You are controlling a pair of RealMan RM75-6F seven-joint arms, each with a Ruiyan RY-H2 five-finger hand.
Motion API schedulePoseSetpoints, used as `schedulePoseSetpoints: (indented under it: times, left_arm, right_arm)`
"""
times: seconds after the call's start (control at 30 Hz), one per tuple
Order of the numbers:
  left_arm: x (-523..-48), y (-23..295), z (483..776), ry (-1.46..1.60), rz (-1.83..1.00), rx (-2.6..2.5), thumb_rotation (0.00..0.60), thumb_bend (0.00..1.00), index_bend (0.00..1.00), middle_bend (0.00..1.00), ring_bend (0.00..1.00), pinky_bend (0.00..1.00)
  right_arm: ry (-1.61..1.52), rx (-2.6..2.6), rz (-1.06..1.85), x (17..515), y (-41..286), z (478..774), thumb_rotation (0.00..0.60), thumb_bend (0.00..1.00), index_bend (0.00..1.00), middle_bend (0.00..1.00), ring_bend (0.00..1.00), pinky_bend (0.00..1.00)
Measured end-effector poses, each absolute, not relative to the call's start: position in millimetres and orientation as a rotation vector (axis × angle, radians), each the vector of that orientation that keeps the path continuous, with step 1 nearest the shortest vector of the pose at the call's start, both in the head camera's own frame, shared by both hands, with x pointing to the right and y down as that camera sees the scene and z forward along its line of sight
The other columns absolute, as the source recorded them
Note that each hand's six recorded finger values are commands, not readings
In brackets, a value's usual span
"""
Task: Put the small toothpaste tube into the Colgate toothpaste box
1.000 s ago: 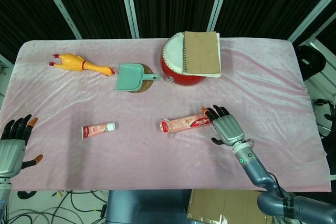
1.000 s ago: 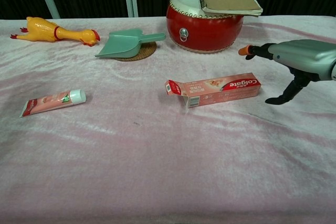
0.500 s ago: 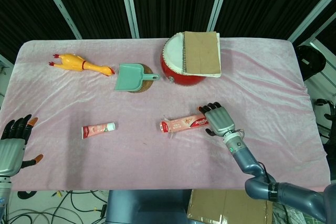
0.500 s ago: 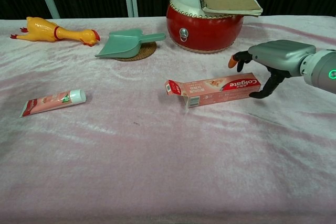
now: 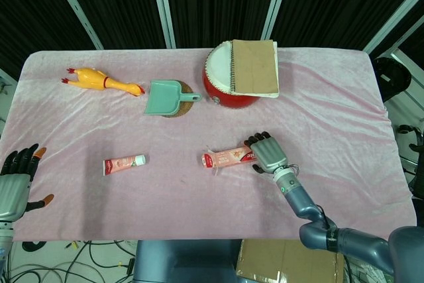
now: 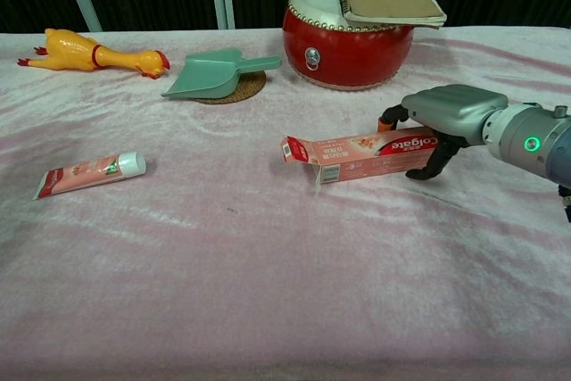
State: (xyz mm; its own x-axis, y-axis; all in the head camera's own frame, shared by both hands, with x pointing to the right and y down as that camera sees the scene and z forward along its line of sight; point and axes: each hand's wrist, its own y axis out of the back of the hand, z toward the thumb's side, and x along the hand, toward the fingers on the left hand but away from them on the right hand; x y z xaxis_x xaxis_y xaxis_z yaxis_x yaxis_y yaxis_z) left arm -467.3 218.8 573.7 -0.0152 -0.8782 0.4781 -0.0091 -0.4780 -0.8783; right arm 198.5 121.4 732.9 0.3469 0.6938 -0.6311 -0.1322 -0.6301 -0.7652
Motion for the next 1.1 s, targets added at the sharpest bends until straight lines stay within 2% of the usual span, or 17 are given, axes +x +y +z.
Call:
schedulePoseSetpoints:
  times: [0.4,0.57,0.67,0.97,1.1]
  left_arm:
    - [-467,219,574,0.945,-1.58,-1.567,0.6,0.0,0.0,0.0,0.0,0.0]
    - [-467,220,574,0.943,-1.58,-1.567,0.6,0.0,0.0,0.0,0.0,0.0]
    - [-467,220,575,0.94,-1.582,-1.566,0.6,0.0,0.0,0.0,0.0,0.0]
    - [-460,220,577,0.917,-1.582,-1.574,0.6,0.0,0.0,0.0,0.0,0.0]
    - [-449,216,577,0.916,-1.577,-1.593,0.6,0.04,0.05,0.0,0.0,0.04]
  right_arm:
    - [-0.509,-1.858,1.343,192,122,728,0.6,0.25,0.35,0.29,0.23,0.22]
    - [-0.511,-1.86,1.343,193,123,725,0.6,0.32,0.48,0.42,0.36,0.33]
    - [-0.513,-1.866,1.355,195,124,726,0.6,0.35,0.52,0.47,0.41,0.4]
    - [-0.562,-1.908,1.326,191,127,709,0.6,0.35,0.53,0.47,0.41,0.41]
    - [-0.599,-1.916,1.312,193,123,694,0.6,0.35,0.53,0.47,0.41,0.41]
